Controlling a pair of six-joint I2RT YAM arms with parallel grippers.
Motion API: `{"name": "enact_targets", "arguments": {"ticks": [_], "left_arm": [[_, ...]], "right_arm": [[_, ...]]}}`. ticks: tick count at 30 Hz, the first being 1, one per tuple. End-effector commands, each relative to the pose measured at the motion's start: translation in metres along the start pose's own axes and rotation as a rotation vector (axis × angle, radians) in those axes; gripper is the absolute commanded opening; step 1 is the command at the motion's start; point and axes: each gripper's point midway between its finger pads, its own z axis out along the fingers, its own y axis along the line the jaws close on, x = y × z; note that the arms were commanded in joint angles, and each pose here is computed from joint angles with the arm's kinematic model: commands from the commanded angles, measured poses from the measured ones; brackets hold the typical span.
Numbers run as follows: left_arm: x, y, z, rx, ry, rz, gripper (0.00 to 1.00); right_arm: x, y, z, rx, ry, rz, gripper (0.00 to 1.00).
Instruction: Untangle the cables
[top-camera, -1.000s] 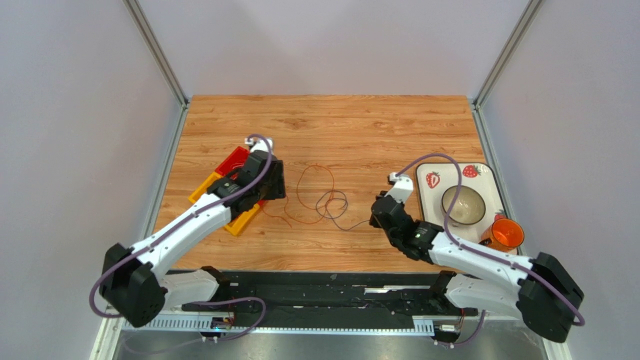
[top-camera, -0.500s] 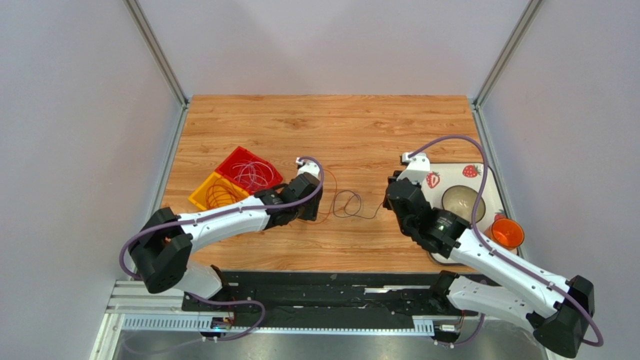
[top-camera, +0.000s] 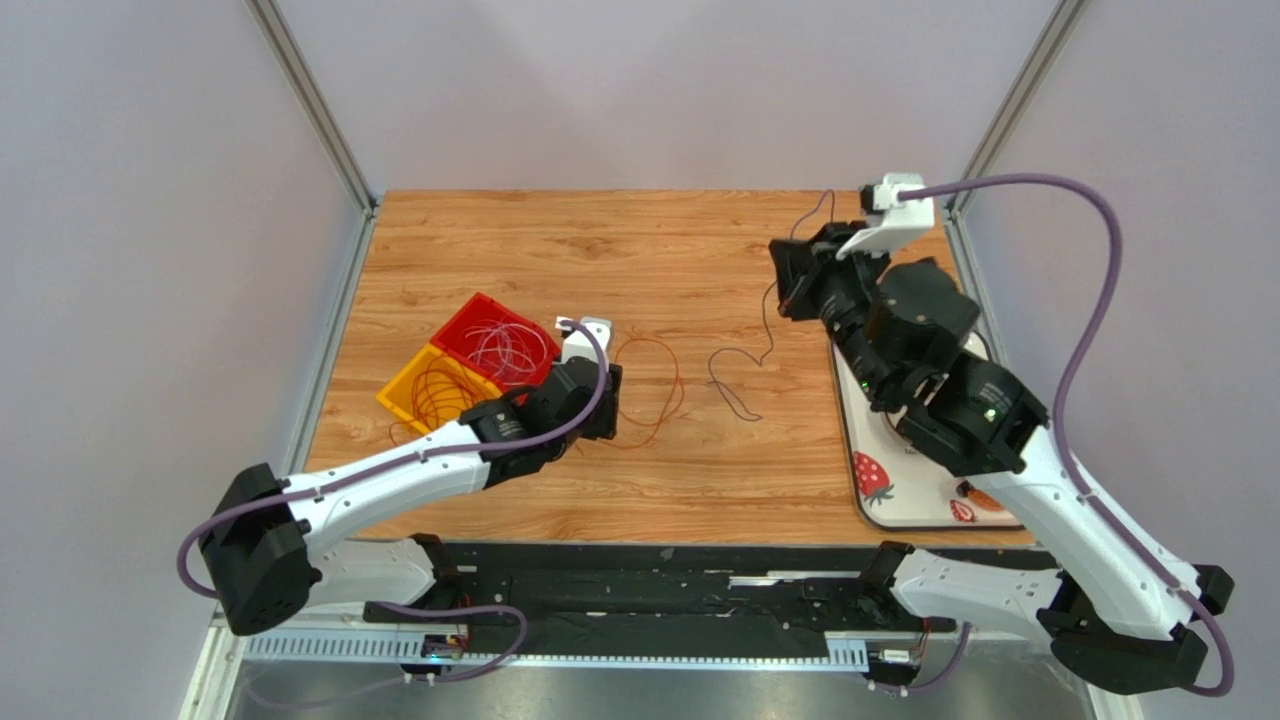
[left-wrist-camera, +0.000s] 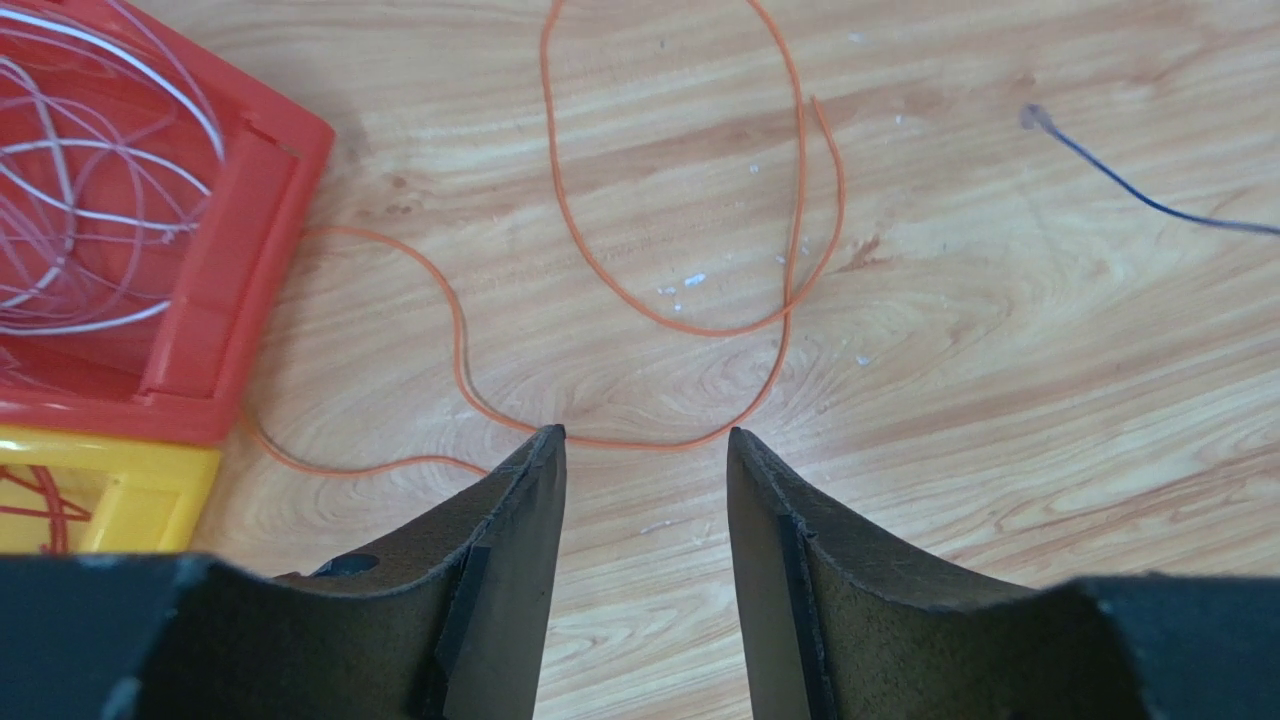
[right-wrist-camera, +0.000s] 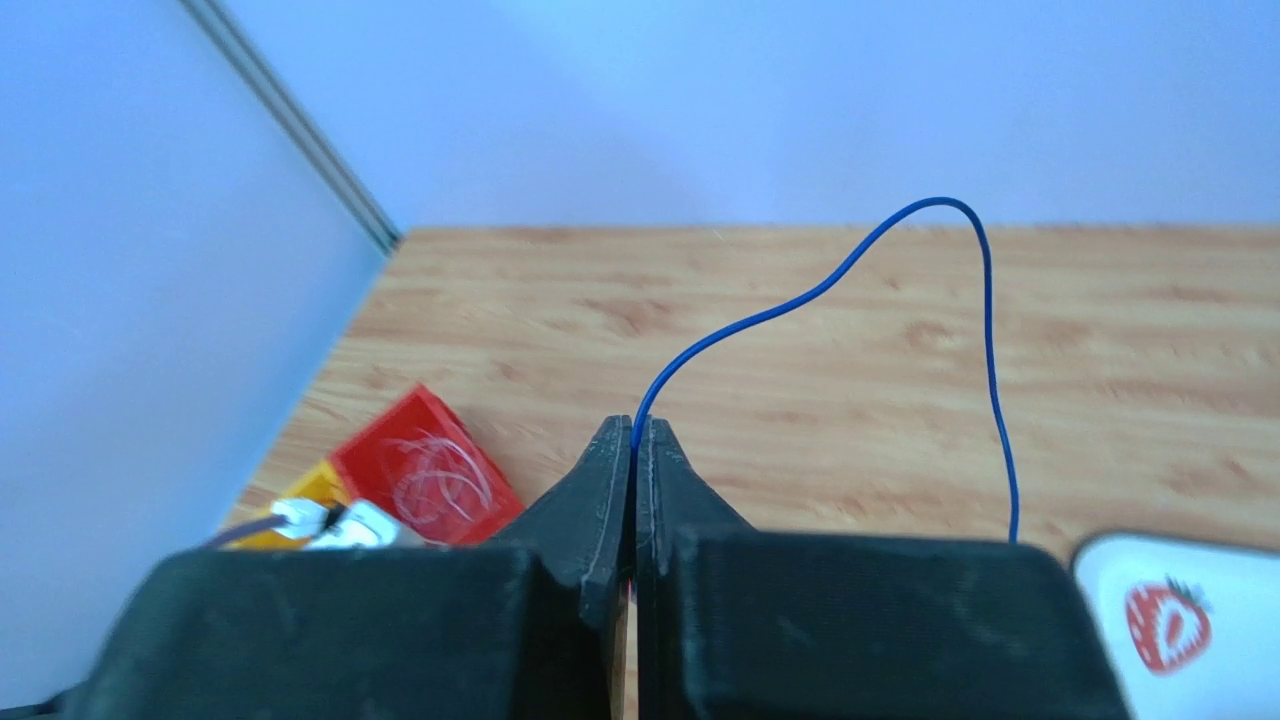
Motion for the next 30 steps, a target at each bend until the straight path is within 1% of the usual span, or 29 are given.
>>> {"name": "enact_targets", "arguments": {"ticks": [1,2,4,7,8,10,11,12,14,15,16,17,19,20,21,22,23,25,26,27,30], "left_arm": [[-0.014,0.011,-0.011,-0.032,-0.066,-0.005,0.52],[-0.014,0.012,-0.013,-0.033,-0.07,-0.009,0.51],[-0.016,0.018,-0.02,-0.041,-0.091,-0.027,0.51],[-0.022,0.027,-0.031,-0.059,-0.121,-0.036,0.51],[-0.026,0.03,-0.035,-0.069,-0.135,-0.04,0.51],[-0.028,0.032,-0.038,-0.071,-0.137,-0.021,0.51],[-0.029,0.031,-0.04,-0.06,-0.136,-0.009,0.52],[-0.029,0.03,-0.041,-0.054,-0.135,-0.005,0.52],[-0.031,0.027,-0.044,-0.034,-0.134,-0.012,0.51],[-0.03,0.026,-0.044,-0.031,-0.13,-0.011,0.51],[-0.03,0.026,-0.044,-0.026,-0.128,-0.013,0.51],[-0.029,0.024,-0.045,-0.015,-0.125,-0.018,0.51],[-0.027,0.021,-0.044,0.0,-0.119,-0.016,0.51],[-0.025,0.018,-0.043,0.015,-0.109,-0.011,0.51],[-0.026,0.017,-0.044,0.022,-0.105,-0.009,0.51],[-0.023,0.016,-0.044,0.024,-0.096,-0.006,0.51],[-0.023,0.016,-0.044,0.029,-0.09,-0.008,0.5],[-0.021,0.016,-0.045,0.03,-0.082,-0.006,0.5],[-0.021,0.017,-0.047,0.03,-0.083,-0.011,0.5],[-0.018,0.019,-0.047,0.028,-0.078,-0.008,0.5],[-0.013,0.024,-0.05,0.017,-0.067,0.001,0.5]], "right_arm": [[-0.065,0.027,-0.02,-0.156,-0.115,-0.016,0.0],[-0.082,0.028,-0.028,-0.173,-0.161,0.012,0.0],[-0.094,0.028,-0.039,-0.203,-0.2,0.041,0.0],[-0.076,0.023,-0.04,-0.194,-0.176,0.077,0.0],[-0.048,0.019,-0.031,-0.171,-0.121,0.063,0.0],[-0.017,0.005,-0.025,-0.11,-0.065,0.073,0.0],[0.021,-0.003,-0.017,-0.064,0.013,0.083,0.0],[0.037,-0.011,-0.014,-0.021,0.037,0.089,0.0],[0.071,-0.017,-0.007,0.014,0.097,0.109,0.0],[0.097,-0.023,-0.003,0.04,0.139,0.093,0.0],[0.113,-0.027,0.002,0.063,0.167,0.08,0.0],[0.122,-0.03,0.007,0.084,0.172,0.075,0.0],[0.156,-0.041,0.021,0.152,0.227,0.044,0.0],[0.166,-0.041,0.029,0.154,0.242,0.043,0.0],[0.179,-0.038,0.034,0.136,0.282,0.039,0.0],[0.198,-0.04,0.045,0.157,0.332,0.015,0.0],[0.207,-0.039,0.049,0.159,0.36,0.005,0.0],[0.221,-0.037,0.056,0.174,0.402,0.002,0.0],[0.237,-0.041,0.058,0.199,0.442,-0.016,0.0],[0.245,-0.045,0.059,0.225,0.454,-0.014,0.0],[0.276,-0.052,0.053,0.251,0.513,0.028,0.0]]}}
